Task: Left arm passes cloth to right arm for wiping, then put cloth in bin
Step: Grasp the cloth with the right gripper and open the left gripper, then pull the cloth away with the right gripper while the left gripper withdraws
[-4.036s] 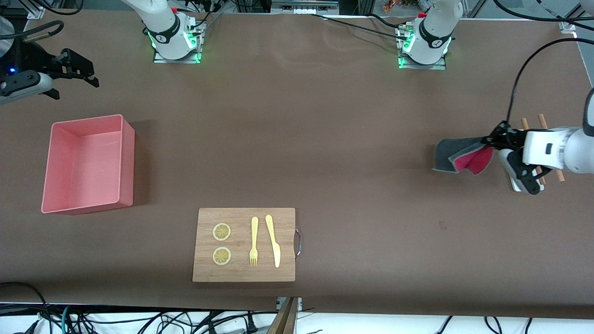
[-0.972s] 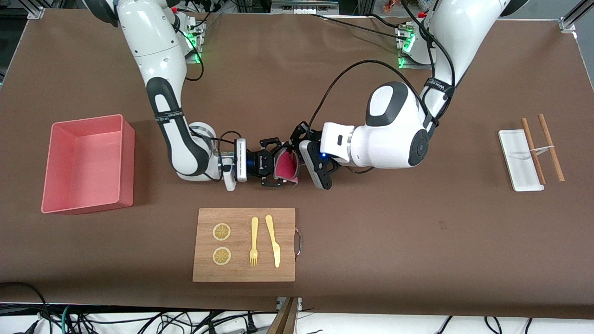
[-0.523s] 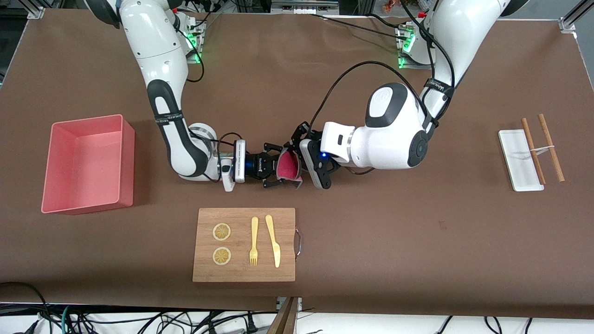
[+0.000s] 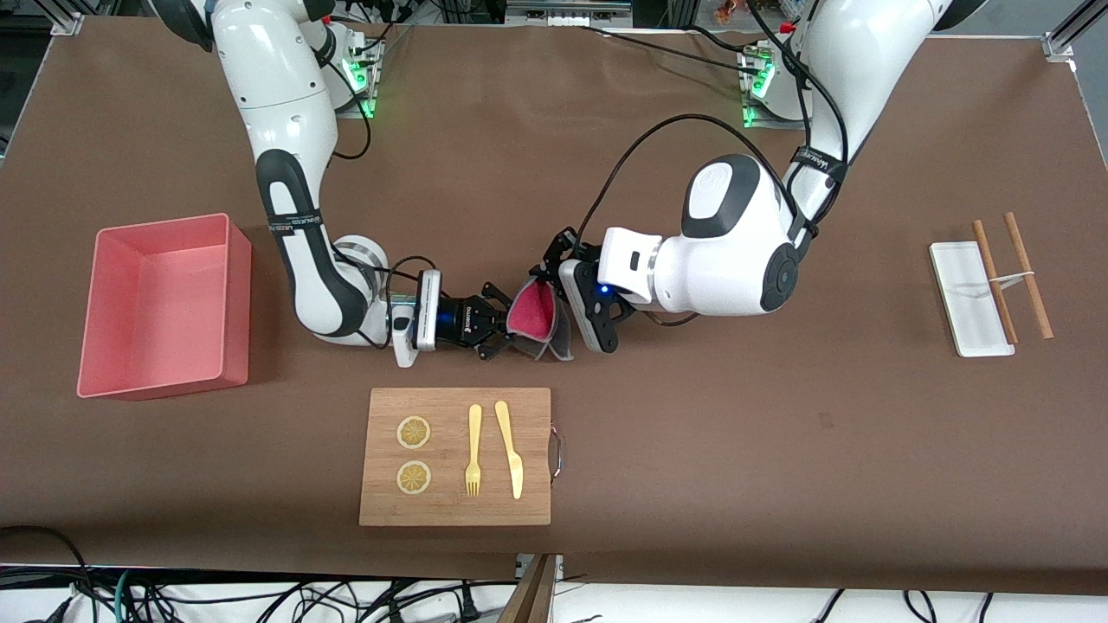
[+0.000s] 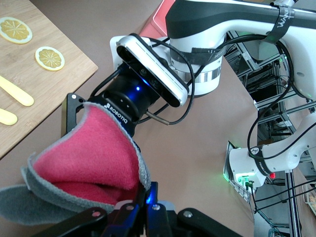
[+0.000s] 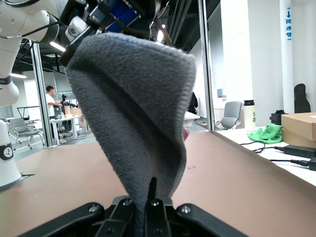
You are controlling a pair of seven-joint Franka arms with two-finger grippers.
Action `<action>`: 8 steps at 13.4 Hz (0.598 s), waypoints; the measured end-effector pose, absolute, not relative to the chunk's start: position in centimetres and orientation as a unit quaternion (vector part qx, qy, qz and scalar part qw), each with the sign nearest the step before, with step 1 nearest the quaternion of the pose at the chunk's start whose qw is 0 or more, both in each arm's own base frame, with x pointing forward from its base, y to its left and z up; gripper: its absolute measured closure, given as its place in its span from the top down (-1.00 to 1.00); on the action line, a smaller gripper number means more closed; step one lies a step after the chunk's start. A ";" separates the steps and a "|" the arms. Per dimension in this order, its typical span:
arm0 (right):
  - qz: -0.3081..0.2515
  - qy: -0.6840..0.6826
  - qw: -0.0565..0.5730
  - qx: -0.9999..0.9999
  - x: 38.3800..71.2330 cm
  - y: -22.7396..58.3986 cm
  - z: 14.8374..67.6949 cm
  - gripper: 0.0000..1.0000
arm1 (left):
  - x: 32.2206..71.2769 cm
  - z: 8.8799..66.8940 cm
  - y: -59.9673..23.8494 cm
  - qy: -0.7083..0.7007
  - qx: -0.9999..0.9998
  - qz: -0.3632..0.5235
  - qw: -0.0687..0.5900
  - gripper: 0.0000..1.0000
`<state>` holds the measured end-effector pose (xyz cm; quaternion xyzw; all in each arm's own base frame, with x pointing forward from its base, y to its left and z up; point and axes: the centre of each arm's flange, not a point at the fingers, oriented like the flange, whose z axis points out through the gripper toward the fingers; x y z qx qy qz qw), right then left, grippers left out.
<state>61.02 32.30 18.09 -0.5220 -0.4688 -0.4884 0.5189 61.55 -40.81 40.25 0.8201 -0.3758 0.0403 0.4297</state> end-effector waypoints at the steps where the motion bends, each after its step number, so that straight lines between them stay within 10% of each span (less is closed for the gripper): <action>1: -0.490 -0.470 0.516 -0.522 61.3 31.9 18.2 -0.93 | 61.6 40.2 -40.8 -0.376 0.820 0.041 0.430 -0.81; 8: -0.451 -0.509 0.504 -0.533 64.6 25.9 21.4 -0.93 | 63.9 40.1 -36.8 -0.354 0.831 0.048 0.427 0.69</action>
